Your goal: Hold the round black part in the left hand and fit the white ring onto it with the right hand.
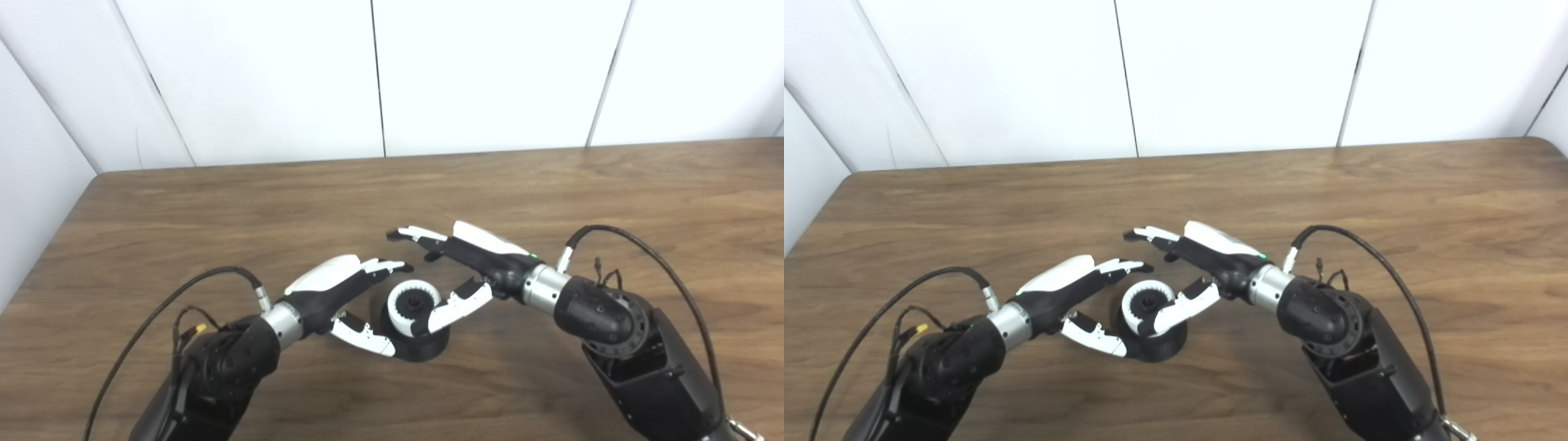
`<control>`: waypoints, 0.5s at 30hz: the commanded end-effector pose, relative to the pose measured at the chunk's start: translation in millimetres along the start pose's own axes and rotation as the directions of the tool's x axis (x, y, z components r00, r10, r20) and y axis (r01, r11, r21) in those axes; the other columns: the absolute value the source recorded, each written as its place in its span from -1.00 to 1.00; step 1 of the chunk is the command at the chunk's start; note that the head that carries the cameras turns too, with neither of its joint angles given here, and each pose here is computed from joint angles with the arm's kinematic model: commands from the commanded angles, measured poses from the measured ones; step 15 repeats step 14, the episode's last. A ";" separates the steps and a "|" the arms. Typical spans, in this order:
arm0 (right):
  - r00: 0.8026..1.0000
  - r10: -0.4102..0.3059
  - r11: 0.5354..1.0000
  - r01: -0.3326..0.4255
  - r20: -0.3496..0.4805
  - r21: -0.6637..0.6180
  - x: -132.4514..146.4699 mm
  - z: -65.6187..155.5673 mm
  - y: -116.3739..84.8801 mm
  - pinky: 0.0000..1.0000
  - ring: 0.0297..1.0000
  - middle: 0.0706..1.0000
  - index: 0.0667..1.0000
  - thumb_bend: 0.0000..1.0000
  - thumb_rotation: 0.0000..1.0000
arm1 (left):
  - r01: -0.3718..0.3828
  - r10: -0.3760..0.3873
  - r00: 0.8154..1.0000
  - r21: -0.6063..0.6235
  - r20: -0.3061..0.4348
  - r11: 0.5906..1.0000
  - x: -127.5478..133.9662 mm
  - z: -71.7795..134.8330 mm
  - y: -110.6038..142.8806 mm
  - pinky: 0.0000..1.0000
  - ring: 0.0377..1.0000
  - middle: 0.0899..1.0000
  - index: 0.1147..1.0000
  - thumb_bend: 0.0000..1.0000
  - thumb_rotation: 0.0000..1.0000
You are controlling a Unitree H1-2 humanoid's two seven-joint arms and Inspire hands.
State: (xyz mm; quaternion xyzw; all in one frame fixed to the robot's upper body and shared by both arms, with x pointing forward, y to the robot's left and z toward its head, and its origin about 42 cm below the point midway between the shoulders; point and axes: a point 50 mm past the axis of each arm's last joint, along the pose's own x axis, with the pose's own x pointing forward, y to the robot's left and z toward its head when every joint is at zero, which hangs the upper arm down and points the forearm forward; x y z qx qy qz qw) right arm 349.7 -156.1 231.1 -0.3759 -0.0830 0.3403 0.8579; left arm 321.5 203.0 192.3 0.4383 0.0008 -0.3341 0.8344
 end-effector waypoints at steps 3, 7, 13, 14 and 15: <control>0.995 -0.102 0.992 0.100 0.018 0.072 -5.3 -0.6 -10.0 0.73 0.87 0.92 0.86 0.63 0.45 | -0.096 0.094 0.995 -0.112 -0.023 0.989 -13.0 -9.9 8.8 0.69 0.87 0.90 0.93 0.82 0.29; 0.983 -0.181 0.966 0.183 -0.028 0.183 -13.7 -10.9 -8.9 0.74 0.84 0.87 0.81 0.35 0.78 | -0.218 0.213 0.976 -0.228 -0.045 0.949 -26.1 -15.5 13.2 0.79 0.91 0.95 0.98 0.59 0.90; 0.958 -0.282 0.878 0.281 -0.056 0.387 -27.7 -22.0 -6.1 0.75 0.86 0.89 0.85 0.01 1.00 | -0.412 0.429 0.900 -0.461 -0.074 0.786 -34.6 -29.3 8.5 0.85 0.90 0.90 0.92 0.44 1.00; 0.953 -0.299 0.864 0.296 -0.058 0.407 -29.3 -23.5 -5.8 0.74 0.85 0.89 0.86 -0.02 1.00 | -0.430 0.452 0.889 -0.488 -0.081 0.759 -34.9 -31.5 6.9 0.85 0.89 0.89 0.92 0.45 1.00; 0.953 -0.299 0.864 0.296 -0.058 0.407 -29.3 -23.5 -5.8 0.74 0.85 0.89 0.86 -0.02 1.00 | -0.430 0.452 0.889 -0.488 -0.081 0.759 -34.9 -31.5 6.9 0.85 0.89 0.89 0.92 0.45 1.00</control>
